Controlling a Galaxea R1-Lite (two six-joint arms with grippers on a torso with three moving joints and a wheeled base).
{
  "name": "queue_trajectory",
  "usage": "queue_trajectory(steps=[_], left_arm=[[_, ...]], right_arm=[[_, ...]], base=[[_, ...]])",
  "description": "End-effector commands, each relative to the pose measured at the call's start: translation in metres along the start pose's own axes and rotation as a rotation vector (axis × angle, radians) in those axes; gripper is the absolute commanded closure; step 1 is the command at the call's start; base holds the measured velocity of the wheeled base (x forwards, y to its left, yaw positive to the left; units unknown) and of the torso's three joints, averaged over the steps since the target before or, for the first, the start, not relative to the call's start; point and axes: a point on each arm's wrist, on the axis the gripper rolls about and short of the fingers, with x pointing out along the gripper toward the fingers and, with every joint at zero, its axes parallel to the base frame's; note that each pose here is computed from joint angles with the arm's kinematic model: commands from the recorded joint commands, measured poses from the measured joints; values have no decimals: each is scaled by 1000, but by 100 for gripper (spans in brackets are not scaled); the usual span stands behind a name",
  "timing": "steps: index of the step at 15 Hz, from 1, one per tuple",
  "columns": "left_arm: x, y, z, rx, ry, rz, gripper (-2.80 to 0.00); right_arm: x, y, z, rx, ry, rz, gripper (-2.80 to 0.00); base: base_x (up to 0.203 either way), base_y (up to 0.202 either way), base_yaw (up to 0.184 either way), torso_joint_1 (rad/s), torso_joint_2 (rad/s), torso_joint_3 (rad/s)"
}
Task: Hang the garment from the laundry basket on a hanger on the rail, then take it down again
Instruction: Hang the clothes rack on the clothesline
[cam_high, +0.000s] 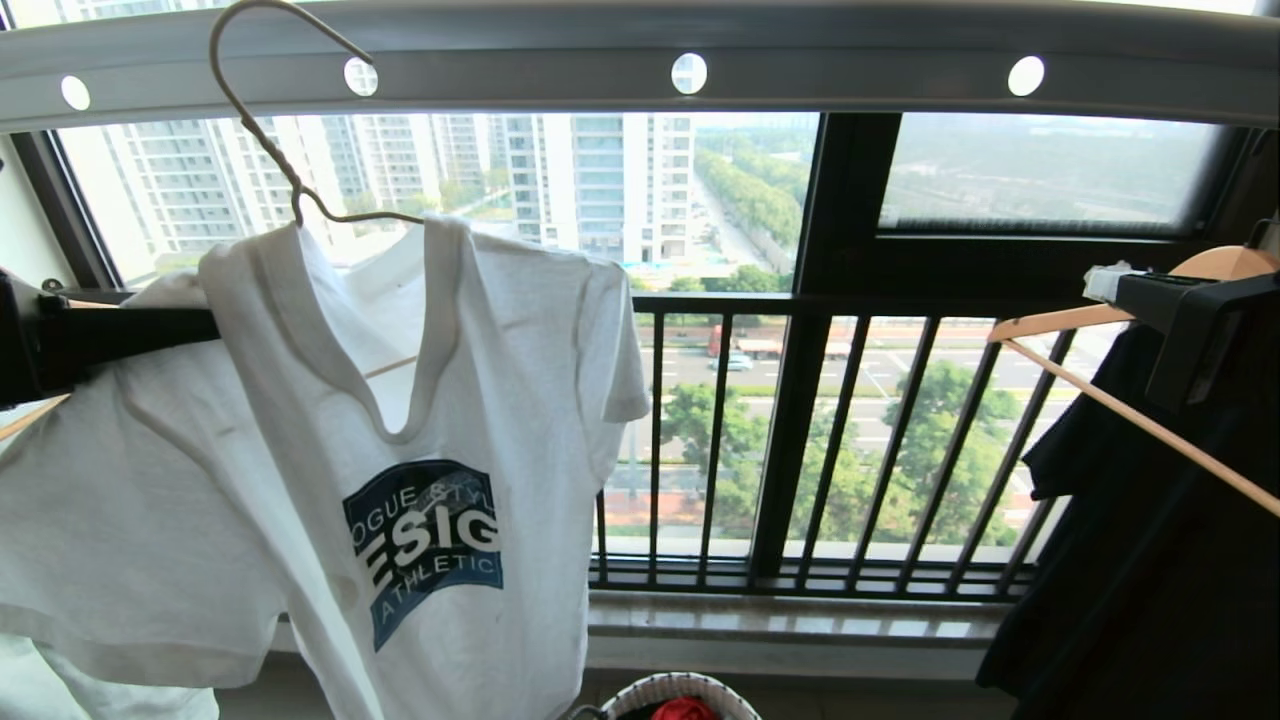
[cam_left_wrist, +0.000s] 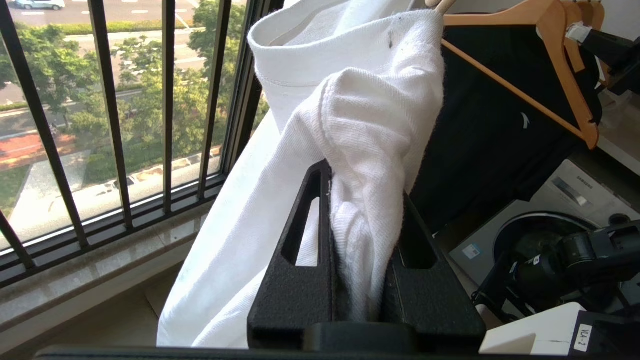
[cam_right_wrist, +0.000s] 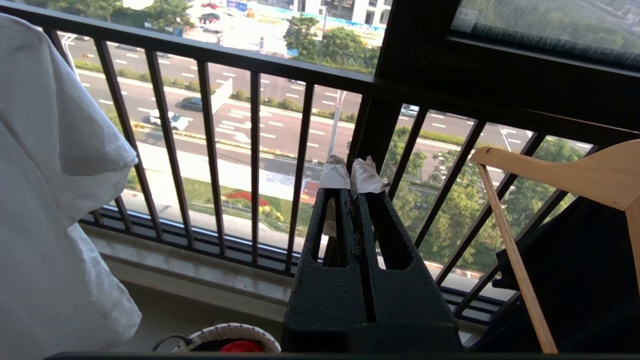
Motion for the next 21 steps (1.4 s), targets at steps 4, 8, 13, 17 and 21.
queue_trajectory(steps=[4,8,13,17,21], left_arm=[[11,-30,0,-11,-13,-77,0],[38,-49,-3,-38,-53,-79,0],[57,-64,-11,-48,-37,-143,0],[72,-78,-16,-49,-34,-136,0],[93,-83,-22,-42,-64,-77,0]], right_arm=[[0,0,0,0,-3,-2,0],[0,0,0,0,-3,-1,0],[0,0,0,0,-2,-3,0],[0,0,0,-1,0,-1,0],[1,0,-1,-1,4,-1,0]], base=[[0,0,0,0,0,0],[0,0,0,0,0,0],[0,0,0,0,0,0],[0,0,0,0,0,0],[0,0,0,0,0,0]])
